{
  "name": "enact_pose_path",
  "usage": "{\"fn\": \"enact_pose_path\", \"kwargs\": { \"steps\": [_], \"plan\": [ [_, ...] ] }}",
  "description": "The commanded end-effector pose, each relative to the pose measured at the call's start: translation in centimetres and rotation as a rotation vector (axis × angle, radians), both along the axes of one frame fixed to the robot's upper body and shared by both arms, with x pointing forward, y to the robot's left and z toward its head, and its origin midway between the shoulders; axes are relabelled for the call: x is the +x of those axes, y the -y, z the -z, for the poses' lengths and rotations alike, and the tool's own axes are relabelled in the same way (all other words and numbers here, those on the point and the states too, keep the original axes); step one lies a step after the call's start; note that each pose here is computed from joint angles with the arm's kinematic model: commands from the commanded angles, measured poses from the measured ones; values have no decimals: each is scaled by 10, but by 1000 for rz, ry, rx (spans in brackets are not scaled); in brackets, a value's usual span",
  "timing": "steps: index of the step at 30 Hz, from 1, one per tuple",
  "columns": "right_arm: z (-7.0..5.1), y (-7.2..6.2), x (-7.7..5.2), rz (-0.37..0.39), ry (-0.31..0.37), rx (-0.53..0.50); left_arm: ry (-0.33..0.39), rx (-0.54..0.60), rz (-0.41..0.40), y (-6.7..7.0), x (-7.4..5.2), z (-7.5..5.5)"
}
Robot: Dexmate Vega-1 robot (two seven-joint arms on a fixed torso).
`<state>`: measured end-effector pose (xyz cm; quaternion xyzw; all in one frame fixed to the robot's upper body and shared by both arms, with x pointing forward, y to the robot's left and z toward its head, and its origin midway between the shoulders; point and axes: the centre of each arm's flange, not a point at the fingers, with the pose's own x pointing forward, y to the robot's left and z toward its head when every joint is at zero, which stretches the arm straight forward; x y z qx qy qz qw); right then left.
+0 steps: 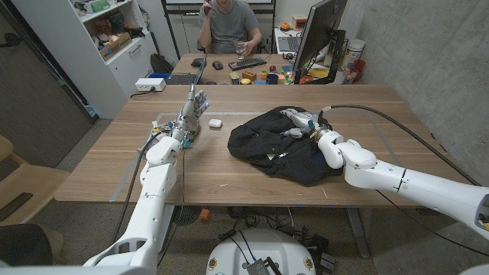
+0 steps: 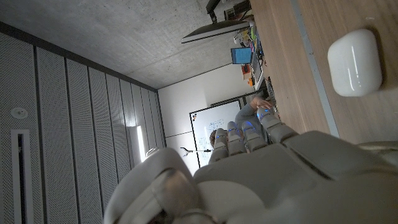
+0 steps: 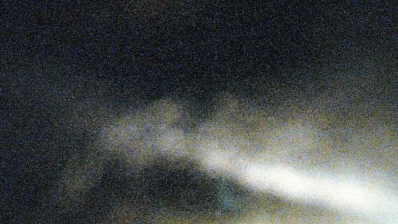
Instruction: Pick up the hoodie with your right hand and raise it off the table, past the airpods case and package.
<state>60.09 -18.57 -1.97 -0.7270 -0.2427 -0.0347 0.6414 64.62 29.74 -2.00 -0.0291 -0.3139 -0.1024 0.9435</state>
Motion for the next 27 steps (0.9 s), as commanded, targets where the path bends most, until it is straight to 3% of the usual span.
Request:
{"fn": "enact_pose_path", "kwargs": {
  "steps": [1, 4, 12, 16, 17, 21, 27],
  "plan": [
    [1, 7, -9, 2, 101, 34, 4, -14, 5, 3, -4, 2],
    [-1, 10, -11, -2, 146, 58, 5, -19, 5, 3, -4, 2],
    [-3, 16, -13, -12, 159, 75, 3, -14, 10, 6, -2, 1],
    [-16, 18, -17, -38, 139, 68, -4, -9, 15, 8, 0, 2],
    [-20, 19, -20, -47, 146, 66, -5, -12, 16, 8, 0, 2],
    [-34, 18, -38, -90, 278, 53, -2, -25, 11, 6, 3, 3],
    [-57, 16, -64, -154, 354, 65, 0, -24, 12, 4, 7, 1]
  ]
}}
